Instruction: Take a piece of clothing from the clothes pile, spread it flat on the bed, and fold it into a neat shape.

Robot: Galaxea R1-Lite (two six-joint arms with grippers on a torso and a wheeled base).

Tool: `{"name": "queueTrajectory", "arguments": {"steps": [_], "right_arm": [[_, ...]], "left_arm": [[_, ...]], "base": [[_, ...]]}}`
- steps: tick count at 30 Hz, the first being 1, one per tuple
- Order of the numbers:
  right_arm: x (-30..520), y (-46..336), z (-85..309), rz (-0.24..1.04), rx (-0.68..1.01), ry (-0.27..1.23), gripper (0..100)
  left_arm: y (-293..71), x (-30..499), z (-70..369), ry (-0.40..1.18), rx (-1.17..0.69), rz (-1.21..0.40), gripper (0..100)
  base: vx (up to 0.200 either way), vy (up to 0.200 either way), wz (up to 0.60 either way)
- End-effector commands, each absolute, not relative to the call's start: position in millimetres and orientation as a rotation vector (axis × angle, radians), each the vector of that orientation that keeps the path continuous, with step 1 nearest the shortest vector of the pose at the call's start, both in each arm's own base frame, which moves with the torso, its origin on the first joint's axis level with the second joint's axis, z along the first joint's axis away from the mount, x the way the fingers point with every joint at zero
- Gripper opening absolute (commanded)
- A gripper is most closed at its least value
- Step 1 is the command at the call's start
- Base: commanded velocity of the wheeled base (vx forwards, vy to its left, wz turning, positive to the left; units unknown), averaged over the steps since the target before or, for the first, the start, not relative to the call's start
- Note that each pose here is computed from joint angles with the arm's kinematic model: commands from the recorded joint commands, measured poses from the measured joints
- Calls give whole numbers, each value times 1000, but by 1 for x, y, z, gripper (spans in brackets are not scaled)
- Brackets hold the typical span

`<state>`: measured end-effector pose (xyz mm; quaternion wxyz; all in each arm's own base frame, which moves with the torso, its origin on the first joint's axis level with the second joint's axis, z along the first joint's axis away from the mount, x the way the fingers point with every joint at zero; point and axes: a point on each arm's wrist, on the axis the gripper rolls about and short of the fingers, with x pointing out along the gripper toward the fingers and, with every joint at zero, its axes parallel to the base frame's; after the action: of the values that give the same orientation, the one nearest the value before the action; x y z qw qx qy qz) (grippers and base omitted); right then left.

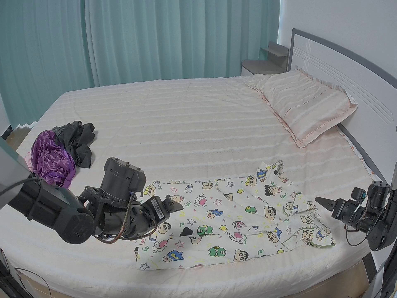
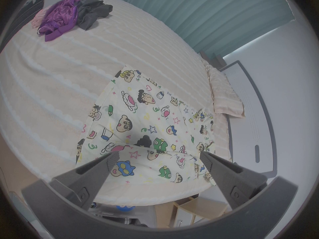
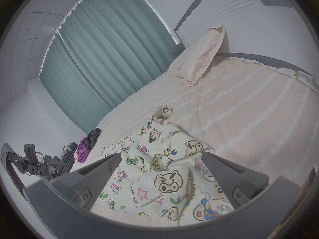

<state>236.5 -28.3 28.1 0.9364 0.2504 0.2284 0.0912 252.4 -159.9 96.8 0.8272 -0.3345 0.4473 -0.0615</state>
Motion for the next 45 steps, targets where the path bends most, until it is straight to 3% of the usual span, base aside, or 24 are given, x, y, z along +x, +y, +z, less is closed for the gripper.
{"name": "queueTrajectory", "arguments": {"steps": [1,13,22,30,36,40,45], "right_arm": [[239,-25,27,202,506,463,100],[240,-24,22,201,512,480,100],[243,-24,20,200,514,482,100],[250,-17,19,230,504,478,100],[263,3,24,277,524,453,100],[269,16,22,297,523,467,100],[270,24,19,286,513,482,100]], "left_arm": [[-158,252,104,928,-728,-141,100],[-160,250,98,954,-748,-121,100],[-171,244,90,993,-737,-126,100],[-171,243,89,991,-729,-119,100],[-121,278,104,851,-765,8,100],[-88,289,95,874,-656,57,100],[-59,312,81,926,-690,40,100]], "base": [[0,0,0],[0,0,0],[0,-200,0],[0,0,0],[0,0,0],[0,0,0],[0,0,0]]}}
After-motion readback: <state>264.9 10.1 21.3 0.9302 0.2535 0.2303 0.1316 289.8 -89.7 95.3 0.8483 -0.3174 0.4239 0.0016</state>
